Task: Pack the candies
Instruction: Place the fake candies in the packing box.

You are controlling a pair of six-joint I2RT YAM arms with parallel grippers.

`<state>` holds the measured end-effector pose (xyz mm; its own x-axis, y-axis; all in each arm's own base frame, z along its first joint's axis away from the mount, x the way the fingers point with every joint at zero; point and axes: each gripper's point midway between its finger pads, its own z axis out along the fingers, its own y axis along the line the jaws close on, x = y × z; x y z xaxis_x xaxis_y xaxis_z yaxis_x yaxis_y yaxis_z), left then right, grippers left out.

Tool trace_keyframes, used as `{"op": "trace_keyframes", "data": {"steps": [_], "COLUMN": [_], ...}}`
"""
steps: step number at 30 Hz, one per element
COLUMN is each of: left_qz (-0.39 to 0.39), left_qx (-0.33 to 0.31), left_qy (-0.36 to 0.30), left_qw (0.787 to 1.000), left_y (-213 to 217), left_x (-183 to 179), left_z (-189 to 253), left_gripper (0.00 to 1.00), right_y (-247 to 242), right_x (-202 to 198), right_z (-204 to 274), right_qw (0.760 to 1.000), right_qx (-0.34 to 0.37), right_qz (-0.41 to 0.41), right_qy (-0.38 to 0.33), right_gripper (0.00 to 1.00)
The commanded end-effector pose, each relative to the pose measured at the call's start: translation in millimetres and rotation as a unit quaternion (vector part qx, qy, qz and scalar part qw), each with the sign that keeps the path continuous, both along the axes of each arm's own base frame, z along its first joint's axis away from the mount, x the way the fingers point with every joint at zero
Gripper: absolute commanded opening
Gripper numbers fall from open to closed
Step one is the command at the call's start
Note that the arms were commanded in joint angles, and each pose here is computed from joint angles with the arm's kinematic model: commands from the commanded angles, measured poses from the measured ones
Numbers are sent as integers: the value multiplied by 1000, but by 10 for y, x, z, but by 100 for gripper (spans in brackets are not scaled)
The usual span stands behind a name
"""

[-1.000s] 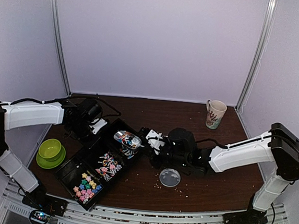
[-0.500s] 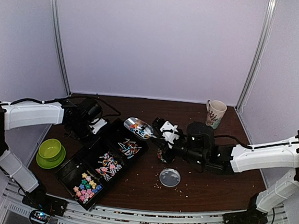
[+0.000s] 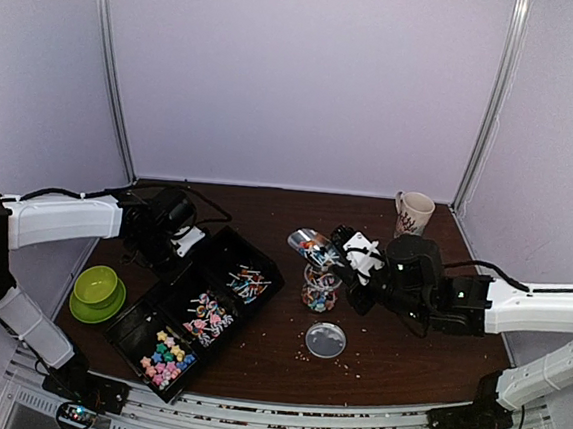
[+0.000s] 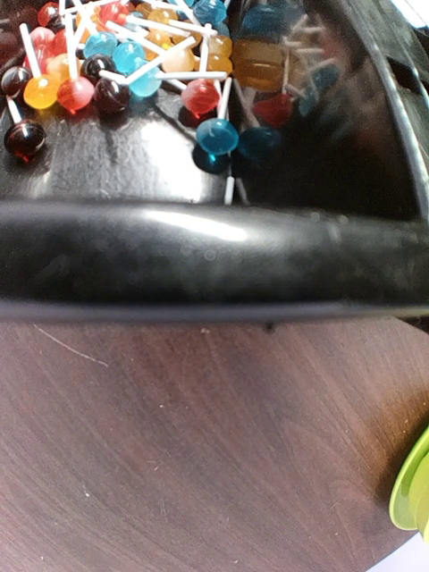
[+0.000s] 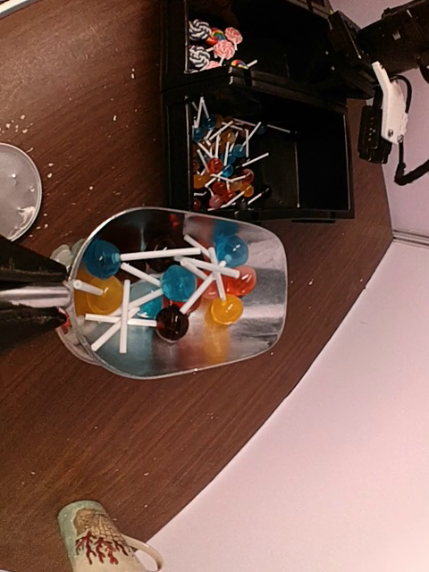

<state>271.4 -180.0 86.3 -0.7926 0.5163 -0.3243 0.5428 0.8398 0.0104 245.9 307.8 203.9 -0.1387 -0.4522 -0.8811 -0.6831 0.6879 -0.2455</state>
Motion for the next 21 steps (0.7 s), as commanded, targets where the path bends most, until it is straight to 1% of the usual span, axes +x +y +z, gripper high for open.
{"op": "trace_keyframes", "data": {"steps": [1,8,16,21], "left_qz": [9,9,10,9], "left_qx": [-56,-55,-54,-56], "left_qy": [-57,-56,-59,-60], "left_qw": [997,997,997,997], "left_y": [-154,-154,-144,-154], "left_x": [217,216,221,224], "left_z": [383,374,389,398], "left_gripper": [0,0,0,0], "right_y": [-276,-445,-647,-729], "right_x": [8,-37,-86,-111], "right_z": [-10,-75,-97,-103], "right_qw": [998,995,987,983], "right_qx": [-5,-18,-14,-40], "right_qz": [-54,-87,-131,-148], "right_qy": [18,55,86,106], "right_gripper": [0,0,0,0]}}
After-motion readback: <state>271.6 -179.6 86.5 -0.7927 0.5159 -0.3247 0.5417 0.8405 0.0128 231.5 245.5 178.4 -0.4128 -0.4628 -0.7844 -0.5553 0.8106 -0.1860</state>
